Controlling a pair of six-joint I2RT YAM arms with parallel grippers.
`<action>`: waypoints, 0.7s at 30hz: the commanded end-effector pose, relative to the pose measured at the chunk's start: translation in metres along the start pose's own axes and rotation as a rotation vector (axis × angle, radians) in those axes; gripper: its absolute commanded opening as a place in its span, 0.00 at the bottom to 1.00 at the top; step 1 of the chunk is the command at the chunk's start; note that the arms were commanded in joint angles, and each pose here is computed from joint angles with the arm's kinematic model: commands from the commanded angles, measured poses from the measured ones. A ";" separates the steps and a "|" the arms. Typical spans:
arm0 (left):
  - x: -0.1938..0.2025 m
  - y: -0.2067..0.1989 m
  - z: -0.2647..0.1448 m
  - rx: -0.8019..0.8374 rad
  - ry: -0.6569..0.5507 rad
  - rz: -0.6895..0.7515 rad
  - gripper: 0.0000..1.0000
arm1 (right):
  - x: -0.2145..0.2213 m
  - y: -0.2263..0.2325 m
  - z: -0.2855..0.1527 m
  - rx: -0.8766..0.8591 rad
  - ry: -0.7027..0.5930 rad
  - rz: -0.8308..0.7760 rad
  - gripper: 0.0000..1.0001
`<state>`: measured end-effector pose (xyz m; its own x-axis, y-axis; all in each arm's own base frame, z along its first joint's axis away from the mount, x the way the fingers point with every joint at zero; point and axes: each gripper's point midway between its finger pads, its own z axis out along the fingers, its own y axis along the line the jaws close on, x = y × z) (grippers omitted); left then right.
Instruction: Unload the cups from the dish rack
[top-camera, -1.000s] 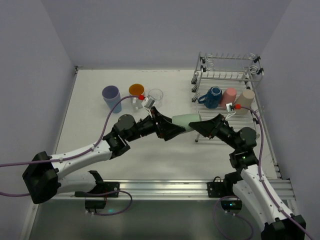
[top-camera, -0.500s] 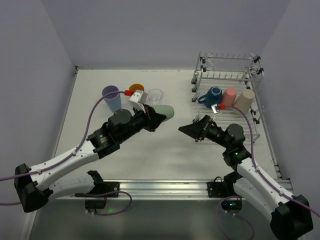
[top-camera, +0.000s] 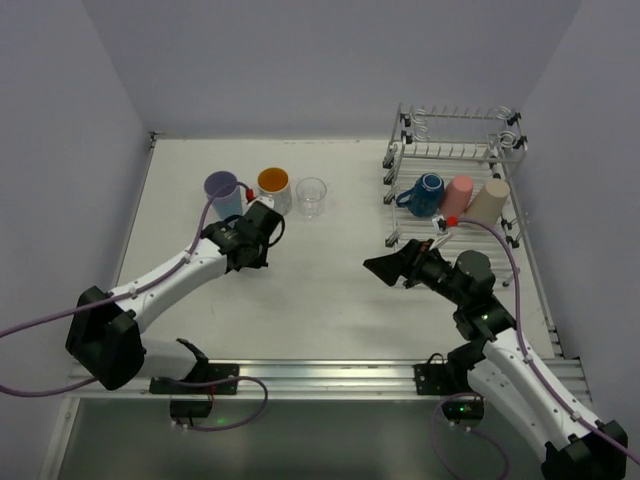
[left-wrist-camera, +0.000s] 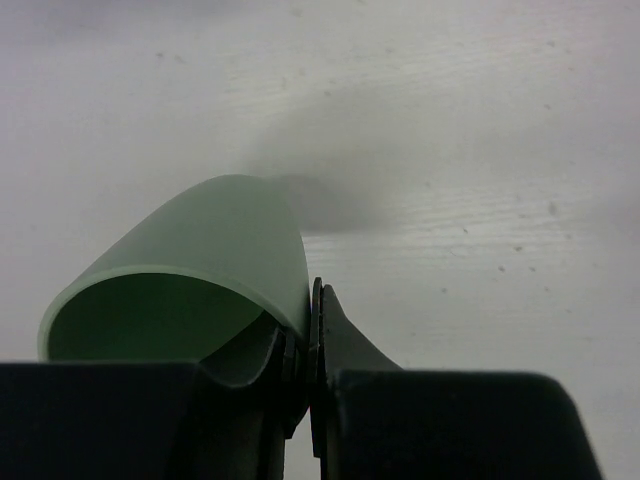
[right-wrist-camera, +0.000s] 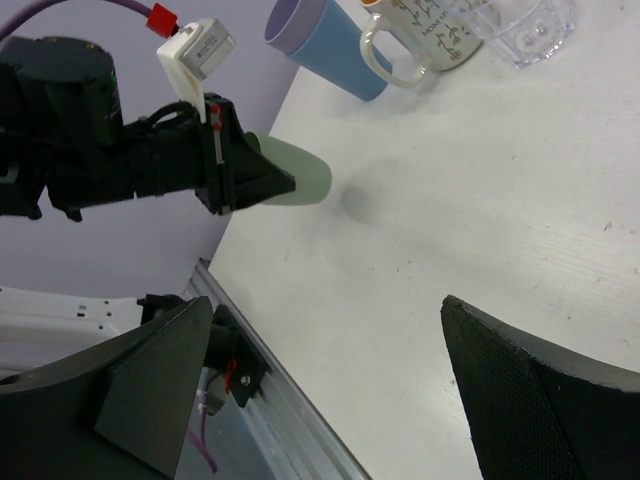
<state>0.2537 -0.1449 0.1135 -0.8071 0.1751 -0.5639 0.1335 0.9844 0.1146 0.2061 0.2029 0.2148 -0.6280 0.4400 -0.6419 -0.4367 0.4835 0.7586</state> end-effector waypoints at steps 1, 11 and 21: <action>-0.015 0.021 0.010 -0.010 0.002 -0.001 0.00 | -0.002 -0.006 -0.004 0.035 -0.015 -0.062 0.99; -0.017 0.003 0.049 0.084 0.095 0.006 0.00 | -0.002 -0.016 -0.001 0.076 -0.014 -0.081 0.99; -0.029 0.006 0.038 0.138 0.059 -0.034 0.49 | -0.018 -0.020 0.003 0.131 -0.047 -0.113 0.99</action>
<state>0.2911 -0.1309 0.0728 -0.8784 0.1468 -0.4549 0.1375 0.9891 0.0536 0.2174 0.1916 0.1865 -0.6156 0.3963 -0.6812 -0.3861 0.6019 0.6990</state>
